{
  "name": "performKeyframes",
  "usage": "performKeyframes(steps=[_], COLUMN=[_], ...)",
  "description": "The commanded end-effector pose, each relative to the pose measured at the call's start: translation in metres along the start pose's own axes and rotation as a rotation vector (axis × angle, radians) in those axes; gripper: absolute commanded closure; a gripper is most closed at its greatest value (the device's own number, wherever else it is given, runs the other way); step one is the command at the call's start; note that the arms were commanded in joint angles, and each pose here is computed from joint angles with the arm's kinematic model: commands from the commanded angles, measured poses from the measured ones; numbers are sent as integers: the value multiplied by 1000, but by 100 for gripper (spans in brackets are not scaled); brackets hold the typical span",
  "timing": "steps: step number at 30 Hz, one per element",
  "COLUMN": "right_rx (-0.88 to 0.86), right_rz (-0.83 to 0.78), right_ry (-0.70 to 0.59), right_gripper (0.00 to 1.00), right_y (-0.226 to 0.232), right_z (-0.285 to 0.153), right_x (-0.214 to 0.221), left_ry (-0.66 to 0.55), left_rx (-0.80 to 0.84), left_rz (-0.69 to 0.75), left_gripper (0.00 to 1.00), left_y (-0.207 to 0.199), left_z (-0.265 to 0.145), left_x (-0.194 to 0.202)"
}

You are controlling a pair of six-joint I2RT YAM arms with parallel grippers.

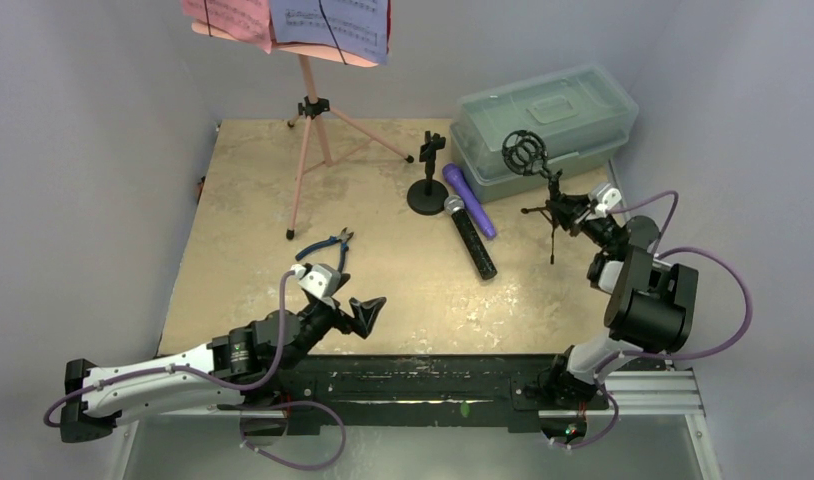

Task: Pack up the instrument practice props
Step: Place the microphone stand at the center of the board.

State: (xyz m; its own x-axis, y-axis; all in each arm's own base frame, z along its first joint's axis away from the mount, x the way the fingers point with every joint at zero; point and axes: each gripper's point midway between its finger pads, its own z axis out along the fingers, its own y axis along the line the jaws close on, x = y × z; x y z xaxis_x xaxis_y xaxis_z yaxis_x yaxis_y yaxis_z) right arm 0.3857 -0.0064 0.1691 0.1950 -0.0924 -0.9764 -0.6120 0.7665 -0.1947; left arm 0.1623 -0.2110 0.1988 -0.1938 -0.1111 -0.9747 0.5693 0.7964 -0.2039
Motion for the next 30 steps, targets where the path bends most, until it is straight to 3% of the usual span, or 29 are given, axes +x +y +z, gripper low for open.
performKeyframes(steps=[1,4,18,22,30], right_rx=[46,14,-37,-28,-68], right_rz=[-183,-145,165,206,154], right_ry=[91,216,363,401,521], right_gripper=[74,72,73,69,51], right_y=[-38,-44,-51,-54,-50], right_z=[4,2,4,1,-15], right_x=[-16,3,38,47,77], left_ry=[-46,-46,-58,-57,-54], left_rx=[3,7,23,21,18], left_rz=[-35,-38,-64,-63,-55], left_gripper=[5,5,5,5,5], left_y=[-1,-2,-4,-3,-3], left_z=[-3,-3,-5,-5,-4], left_x=[-17,-17,-20,-19,-19])
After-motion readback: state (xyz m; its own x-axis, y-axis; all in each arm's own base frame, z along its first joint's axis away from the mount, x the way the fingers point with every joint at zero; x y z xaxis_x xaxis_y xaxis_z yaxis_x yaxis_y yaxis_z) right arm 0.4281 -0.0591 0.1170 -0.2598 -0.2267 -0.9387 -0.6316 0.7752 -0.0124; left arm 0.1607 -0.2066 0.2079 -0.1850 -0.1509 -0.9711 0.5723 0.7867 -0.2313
